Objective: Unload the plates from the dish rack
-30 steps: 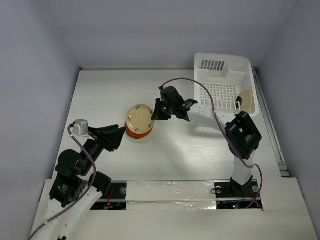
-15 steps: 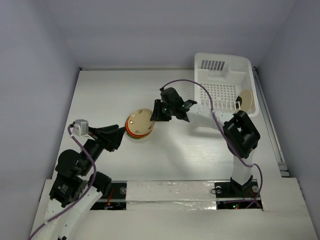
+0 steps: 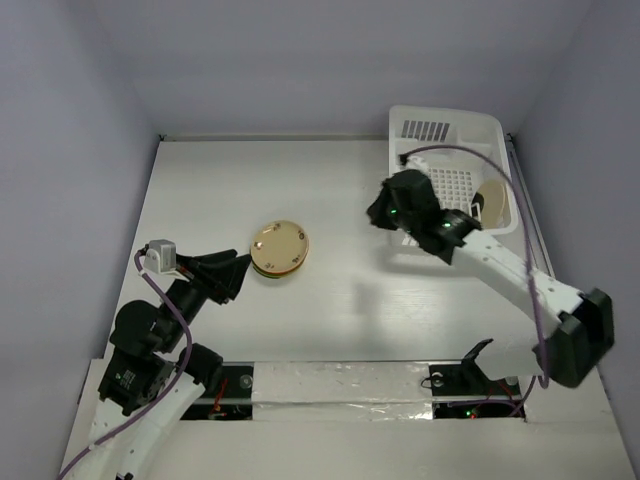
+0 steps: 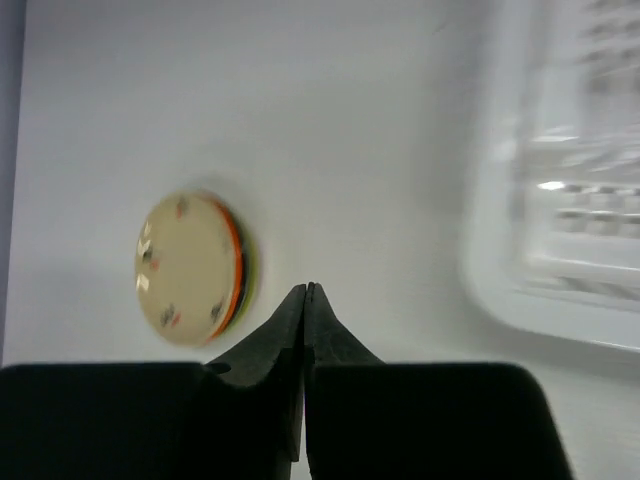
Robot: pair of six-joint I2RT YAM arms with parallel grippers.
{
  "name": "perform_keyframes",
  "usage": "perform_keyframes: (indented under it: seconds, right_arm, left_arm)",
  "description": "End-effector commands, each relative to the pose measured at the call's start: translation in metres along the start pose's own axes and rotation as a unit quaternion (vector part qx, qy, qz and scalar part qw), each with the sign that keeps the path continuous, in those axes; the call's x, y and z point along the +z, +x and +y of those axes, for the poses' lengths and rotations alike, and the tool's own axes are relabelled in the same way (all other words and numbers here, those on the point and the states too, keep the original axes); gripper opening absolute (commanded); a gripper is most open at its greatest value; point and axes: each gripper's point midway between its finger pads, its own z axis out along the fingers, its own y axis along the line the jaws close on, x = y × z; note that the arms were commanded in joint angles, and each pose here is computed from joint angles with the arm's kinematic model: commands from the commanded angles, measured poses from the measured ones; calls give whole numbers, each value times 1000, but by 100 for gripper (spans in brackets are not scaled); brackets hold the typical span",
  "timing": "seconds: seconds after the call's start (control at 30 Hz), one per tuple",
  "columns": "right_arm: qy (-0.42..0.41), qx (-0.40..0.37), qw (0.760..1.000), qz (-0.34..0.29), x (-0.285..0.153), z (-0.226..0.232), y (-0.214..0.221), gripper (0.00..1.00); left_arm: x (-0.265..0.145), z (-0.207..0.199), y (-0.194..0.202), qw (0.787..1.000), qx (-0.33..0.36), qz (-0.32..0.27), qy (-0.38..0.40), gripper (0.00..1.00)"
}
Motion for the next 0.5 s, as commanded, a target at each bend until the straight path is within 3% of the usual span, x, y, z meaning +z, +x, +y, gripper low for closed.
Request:
perform_keyframes:
  seconds: [0.0, 0.2, 0.27, 0.3, 0.47]
  right_arm:
    - [155, 32, 980, -123, -44, -93, -62, 0]
    - [394, 57, 900, -177, -106, -236, -111, 2]
    - [432, 61, 884, -171, -115, -267, -118, 14]
    - [431, 62, 886, -159, -110, -273, -119, 33]
    - [473, 47, 872, -117, -106, -297, -125, 42]
  left_arm:
    - [-3, -12, -13, 999, 1, -23, 26, 43]
    - [-3, -13, -15, 999, 5, -26, 30, 41]
    - [-6, -14, -17, 999, 6, -33, 31, 41]
    - [-7, -15, -18, 999, 6, -35, 33, 41]
    - [-9, -18, -19, 998, 7, -36, 43, 42]
